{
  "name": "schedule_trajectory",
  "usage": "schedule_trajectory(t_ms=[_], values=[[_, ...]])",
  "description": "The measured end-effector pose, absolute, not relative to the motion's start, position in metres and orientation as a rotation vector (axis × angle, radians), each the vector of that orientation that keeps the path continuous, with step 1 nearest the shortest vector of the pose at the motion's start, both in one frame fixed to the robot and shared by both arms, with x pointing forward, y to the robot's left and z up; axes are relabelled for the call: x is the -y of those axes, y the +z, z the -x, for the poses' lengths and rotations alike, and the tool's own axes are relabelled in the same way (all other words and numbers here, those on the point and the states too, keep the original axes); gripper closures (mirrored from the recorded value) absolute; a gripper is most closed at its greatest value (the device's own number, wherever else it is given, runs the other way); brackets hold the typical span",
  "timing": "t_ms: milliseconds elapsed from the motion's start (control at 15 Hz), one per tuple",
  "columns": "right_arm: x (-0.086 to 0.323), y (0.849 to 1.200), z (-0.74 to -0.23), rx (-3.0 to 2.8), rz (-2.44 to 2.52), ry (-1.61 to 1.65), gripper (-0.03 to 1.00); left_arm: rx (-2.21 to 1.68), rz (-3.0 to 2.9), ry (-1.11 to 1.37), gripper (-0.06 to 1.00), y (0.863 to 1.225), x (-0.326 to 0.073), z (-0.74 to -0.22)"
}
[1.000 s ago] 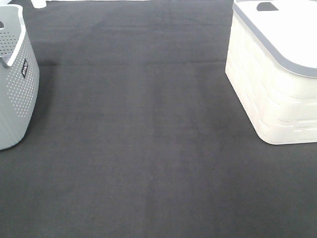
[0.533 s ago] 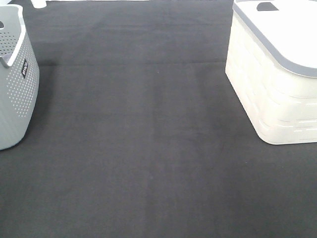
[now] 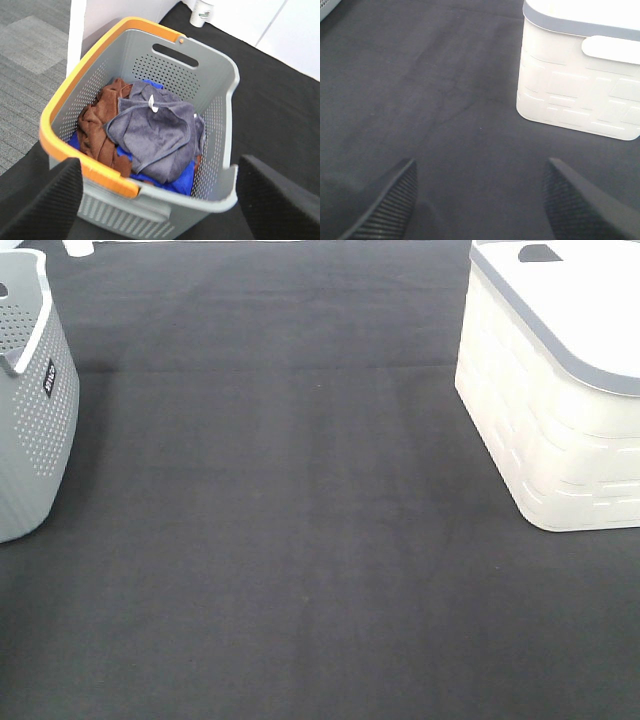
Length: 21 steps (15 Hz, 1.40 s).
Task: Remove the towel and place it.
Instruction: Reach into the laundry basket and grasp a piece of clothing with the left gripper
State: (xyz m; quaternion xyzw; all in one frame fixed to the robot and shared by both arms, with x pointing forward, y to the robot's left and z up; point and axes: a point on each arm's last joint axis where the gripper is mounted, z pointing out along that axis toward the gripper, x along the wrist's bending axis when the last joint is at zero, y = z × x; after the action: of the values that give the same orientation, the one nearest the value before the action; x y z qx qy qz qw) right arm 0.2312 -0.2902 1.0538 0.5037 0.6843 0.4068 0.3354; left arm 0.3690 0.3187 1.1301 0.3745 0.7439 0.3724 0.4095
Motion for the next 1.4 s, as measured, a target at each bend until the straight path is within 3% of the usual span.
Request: schedule_trajectory(t_ms=[400,733,1400], values=[[0.29,1.054,-0.231,-1.785,-1.314,1.061,0.27,-1.985,-0.721,0.844,0.26,1.128,-0.312,-0.468],[0.29,1.054,-0.231,-1.783,-1.319,1.063,0.27,-2.057,-0.591,0.79,0.26,1.115,-0.307,-0.542],[0.292,1.054,-0.232,-1.761,-1.345,1.054,0.27,-2.197,-0.412,0.469,0.26,1.02,-0.341,-0.614]])
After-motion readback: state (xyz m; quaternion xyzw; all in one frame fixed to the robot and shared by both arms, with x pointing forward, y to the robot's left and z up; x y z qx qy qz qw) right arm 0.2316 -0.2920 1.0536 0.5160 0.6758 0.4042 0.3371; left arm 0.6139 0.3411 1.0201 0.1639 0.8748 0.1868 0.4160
